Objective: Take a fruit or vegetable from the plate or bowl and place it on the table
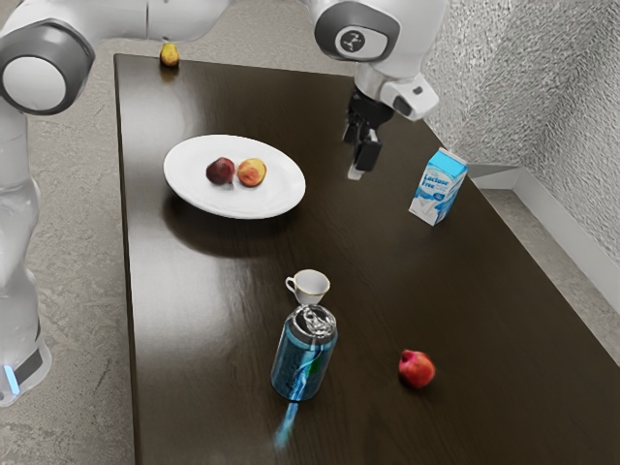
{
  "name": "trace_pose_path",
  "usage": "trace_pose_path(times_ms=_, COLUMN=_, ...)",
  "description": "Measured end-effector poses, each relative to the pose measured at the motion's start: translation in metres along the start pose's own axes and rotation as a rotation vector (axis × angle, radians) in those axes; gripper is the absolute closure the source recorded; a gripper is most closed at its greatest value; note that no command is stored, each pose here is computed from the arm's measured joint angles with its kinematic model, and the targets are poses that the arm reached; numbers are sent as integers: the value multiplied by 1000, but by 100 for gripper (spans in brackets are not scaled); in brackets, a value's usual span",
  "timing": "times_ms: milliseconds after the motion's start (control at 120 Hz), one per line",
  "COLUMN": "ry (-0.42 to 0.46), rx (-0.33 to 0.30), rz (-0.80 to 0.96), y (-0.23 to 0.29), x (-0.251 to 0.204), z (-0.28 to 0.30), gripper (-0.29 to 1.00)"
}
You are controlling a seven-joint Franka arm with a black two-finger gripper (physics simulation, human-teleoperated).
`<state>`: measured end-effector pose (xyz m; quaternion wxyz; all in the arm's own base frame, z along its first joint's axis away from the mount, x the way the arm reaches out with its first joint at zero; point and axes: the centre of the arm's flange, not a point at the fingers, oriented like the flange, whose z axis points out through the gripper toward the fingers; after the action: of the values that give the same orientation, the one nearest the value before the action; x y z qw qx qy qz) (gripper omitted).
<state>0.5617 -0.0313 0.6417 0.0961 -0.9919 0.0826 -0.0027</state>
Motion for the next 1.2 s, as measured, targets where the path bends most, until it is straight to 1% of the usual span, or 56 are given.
trace_pose_path(times_ms=200, ry=36, rx=6, rz=-24, y=-21, x=2, z=1, gripper=0)
trace_pose_path(times_ms=267, ry=45, rx=9, rz=-30, y=-25, x=-5, z=-3, gripper=0)
trace_pose_path(times_ms=300, ry=34, rx=0, rz=-28, y=-25, x=-16, z=1, gripper=0)
trace_pose_path(times_ms=358, ry=-3, rx=-45, rz=-44, y=-29, x=-44, z=18, gripper=0)
trace_pose_path(times_ms=442, ry=-63, rx=-78, rz=-205, y=-104, x=-101, z=49, gripper=0)
trace_pose_path(times_ms=500, ry=-97, rx=-99, rz=-285, y=-134, x=-137, z=74, gripper=0)
trace_pose_path(times_ms=592, ry=-128, rx=-134, rz=-342, y=-152, x=-163, z=110, gripper=0)
trace_pose_path(times_ms=692, ry=-132, rx=-162, rz=-389, y=-173, x=-181, z=135, gripper=0)
trace_pose_path(times_ms=875, ry=-100, rx=-136, rz=-371, y=-177, x=-187, z=135, gripper=0)
trace_pose_path(times_ms=992, ry=-106, rx=-154, rz=-373, y=-167, x=-200, z=145, gripper=0)
trace_pose_path(times_ms=1200, ry=-127, rx=-197, rz=-393, y=-159, x=-206, z=166, gripper=0)
